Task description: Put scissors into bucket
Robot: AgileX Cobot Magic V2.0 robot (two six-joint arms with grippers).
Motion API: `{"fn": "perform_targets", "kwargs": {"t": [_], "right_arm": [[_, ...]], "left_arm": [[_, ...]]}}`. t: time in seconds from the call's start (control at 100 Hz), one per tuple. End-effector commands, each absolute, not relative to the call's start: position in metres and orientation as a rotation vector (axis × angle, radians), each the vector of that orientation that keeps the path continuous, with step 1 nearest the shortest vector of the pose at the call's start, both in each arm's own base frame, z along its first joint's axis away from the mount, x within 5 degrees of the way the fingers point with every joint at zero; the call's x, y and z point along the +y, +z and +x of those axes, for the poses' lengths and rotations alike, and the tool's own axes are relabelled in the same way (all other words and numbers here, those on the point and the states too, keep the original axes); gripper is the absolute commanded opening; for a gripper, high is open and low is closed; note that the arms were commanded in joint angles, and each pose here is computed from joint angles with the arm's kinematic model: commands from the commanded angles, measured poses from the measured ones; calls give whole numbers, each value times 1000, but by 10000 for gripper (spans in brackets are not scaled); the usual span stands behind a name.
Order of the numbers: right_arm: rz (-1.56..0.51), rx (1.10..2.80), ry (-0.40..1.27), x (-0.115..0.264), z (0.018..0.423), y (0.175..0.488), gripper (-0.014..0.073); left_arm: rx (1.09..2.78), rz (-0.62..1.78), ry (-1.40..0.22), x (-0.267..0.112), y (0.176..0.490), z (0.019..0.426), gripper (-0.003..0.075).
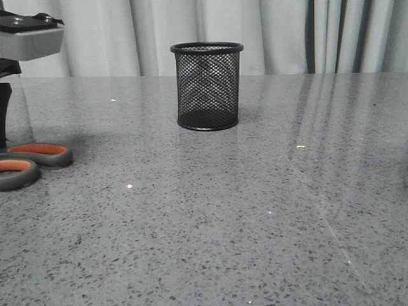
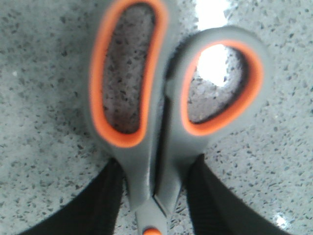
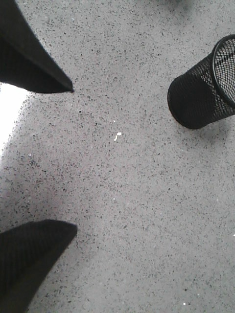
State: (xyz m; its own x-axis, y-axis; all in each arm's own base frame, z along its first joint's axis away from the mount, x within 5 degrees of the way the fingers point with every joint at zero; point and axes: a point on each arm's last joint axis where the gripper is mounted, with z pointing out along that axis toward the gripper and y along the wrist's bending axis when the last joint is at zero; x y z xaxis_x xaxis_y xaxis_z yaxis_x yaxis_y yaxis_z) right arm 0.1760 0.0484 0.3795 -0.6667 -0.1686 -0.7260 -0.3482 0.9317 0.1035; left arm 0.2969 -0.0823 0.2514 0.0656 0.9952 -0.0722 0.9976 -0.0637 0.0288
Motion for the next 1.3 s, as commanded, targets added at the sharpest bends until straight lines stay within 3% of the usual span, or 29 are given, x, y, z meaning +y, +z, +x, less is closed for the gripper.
{"fn": "perform_targets", "kwargs": {"t": [0.0,0.24,0.46,0.63,0.94,1.29], "right_arm": [[-350,2211,302,49,178,395,488],[-350,2211,302,49,178,395,488],[-350,2211,302,49,178,395,488],[-348,2206,301,49,178,396,488],[-330,2166,311,50,180,399,488],[-354,2038,515,64,180,410,488]], "left_arm": [[2079,2208,-22,-82,259,299,122],[2081,2209,-26,-83,269,300,91],[2036,2095,8,-88,310,306,91],[1948,2000,30,-91,345,301,91],[1744,1803,-109,-109,406,288,91],[1492,1784,-124,-147,451,270,92]]}}
